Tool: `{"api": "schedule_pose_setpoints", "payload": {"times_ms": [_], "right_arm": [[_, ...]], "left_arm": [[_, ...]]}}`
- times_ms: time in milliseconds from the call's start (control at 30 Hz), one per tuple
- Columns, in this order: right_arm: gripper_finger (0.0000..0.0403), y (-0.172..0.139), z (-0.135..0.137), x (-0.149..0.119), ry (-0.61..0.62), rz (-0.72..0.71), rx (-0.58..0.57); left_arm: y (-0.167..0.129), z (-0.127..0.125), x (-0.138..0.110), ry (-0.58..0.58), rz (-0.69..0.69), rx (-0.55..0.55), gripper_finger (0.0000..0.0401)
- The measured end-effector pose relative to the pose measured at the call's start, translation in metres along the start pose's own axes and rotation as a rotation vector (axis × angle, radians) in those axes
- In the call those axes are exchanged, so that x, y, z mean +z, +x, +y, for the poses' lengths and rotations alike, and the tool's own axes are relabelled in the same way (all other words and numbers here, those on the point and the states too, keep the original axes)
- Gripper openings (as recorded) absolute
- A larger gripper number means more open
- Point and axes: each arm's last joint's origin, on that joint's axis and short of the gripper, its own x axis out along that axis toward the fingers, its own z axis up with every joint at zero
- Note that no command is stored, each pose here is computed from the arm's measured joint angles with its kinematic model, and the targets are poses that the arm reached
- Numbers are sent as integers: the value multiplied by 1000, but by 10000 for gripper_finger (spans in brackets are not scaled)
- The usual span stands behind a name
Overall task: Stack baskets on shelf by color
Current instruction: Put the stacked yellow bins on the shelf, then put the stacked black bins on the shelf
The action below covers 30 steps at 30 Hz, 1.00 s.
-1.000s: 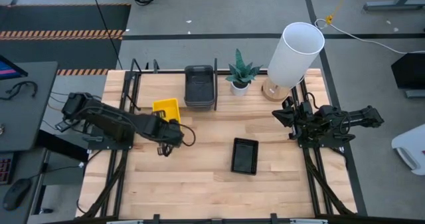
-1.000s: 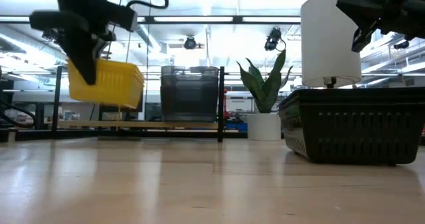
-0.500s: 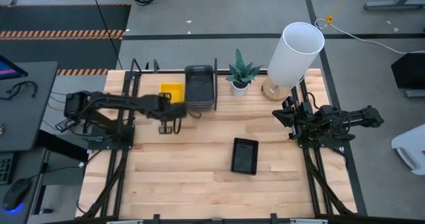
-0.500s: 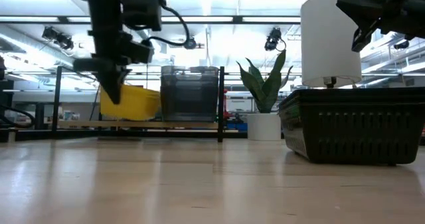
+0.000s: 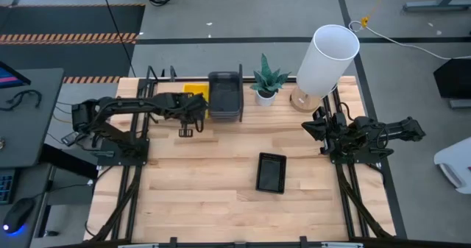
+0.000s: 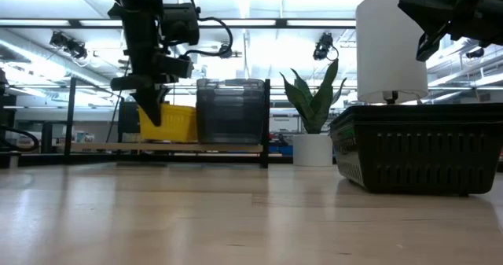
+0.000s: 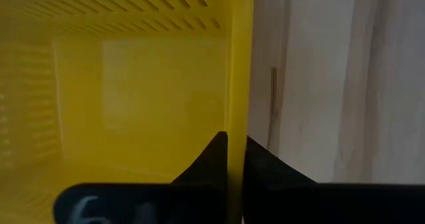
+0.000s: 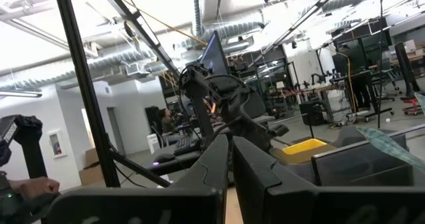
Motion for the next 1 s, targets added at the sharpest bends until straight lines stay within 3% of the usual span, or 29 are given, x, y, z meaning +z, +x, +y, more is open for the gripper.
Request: {"api": "schedule_pose_setpoints", "payload": {"times_ms": [233,400,667,833,1000], "right_arm": [[27,0,0,0,0,0,0],[27,0,0,0,0,0,0],[27,0,0,0,0,0,0],[27,0,0,0,0,0,0],[27,0,0,0,0,0,0]], "left_arm": [[0,0,1,-91,-11,0,27],[0,0,2,-156,-20,4,93],[-6,-6,3,-163,-27,18,207],[-25,-16,5,-182,-81,111,245],[-44,-28,7,-202,-172,156,259]]}}
